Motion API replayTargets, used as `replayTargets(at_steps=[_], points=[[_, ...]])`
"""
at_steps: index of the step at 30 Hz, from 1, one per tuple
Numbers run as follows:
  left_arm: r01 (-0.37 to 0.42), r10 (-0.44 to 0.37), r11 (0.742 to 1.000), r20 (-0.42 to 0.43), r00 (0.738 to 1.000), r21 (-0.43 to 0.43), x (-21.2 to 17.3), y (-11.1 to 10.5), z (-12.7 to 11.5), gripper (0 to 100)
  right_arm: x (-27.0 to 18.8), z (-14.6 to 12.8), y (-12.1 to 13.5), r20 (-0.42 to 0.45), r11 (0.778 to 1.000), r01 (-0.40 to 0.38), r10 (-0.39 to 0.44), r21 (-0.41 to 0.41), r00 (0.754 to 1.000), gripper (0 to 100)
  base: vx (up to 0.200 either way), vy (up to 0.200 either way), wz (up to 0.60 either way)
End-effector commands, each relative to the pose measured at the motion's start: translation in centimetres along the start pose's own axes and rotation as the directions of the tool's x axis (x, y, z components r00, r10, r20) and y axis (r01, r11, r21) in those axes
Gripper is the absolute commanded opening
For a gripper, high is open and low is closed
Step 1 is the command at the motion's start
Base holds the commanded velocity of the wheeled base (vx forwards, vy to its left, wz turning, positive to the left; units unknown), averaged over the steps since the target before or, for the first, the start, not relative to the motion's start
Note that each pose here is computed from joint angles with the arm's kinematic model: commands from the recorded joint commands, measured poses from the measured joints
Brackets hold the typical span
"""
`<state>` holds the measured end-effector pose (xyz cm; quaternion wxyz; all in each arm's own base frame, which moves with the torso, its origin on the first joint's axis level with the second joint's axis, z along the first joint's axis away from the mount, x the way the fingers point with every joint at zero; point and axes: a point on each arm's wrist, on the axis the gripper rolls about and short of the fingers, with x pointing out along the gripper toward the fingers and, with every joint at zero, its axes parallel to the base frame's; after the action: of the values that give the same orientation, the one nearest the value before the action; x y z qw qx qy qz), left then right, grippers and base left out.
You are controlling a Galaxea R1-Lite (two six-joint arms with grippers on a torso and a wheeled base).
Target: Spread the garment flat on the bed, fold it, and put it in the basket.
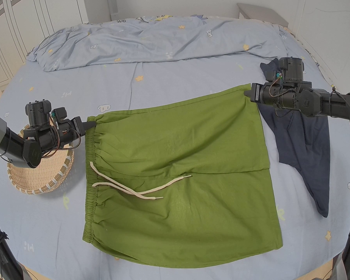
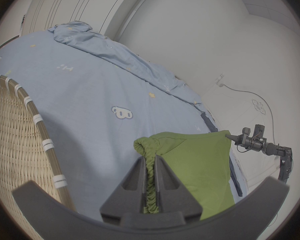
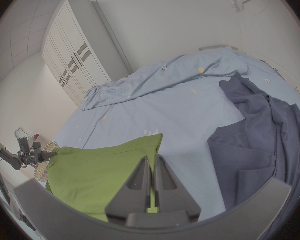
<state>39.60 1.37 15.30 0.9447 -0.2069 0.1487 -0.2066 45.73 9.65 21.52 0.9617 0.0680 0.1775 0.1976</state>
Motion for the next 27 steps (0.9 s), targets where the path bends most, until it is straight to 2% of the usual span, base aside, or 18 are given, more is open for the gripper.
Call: replayTargets(at_steps=[1, 19, 27], points=[[-0.007, 0.007, 1.0, -0.002, 1.0, -0.006, 0.27, 0.55, -0.27, 0, 0.97, -0.78, 0.0, -0.016, 1.0, 0.0, 0.0, -0.004, 1.0, 0, 0.0, 0.0, 0.0], [-0.008, 0.008, 1.0, 0.015, 1.0, 0.002, -0.09, 0.44, 0.23, 0, 1.19, -1.11, 0.42, -0.021, 1.0, -0.006, 0.006, 0.0, 1.0, 0, 0.0, 0.0, 0.0], [-0.015, 0.015, 1.0, 0.026, 1.0, 0.004, -0.27, 0.73, 0.57, 0, 1.68, -0.96, 0.43, 0.01, 1.0, 0.01, -0.01, -0.006, 1.0, 0, 0.0, 0.0, 0.0]])
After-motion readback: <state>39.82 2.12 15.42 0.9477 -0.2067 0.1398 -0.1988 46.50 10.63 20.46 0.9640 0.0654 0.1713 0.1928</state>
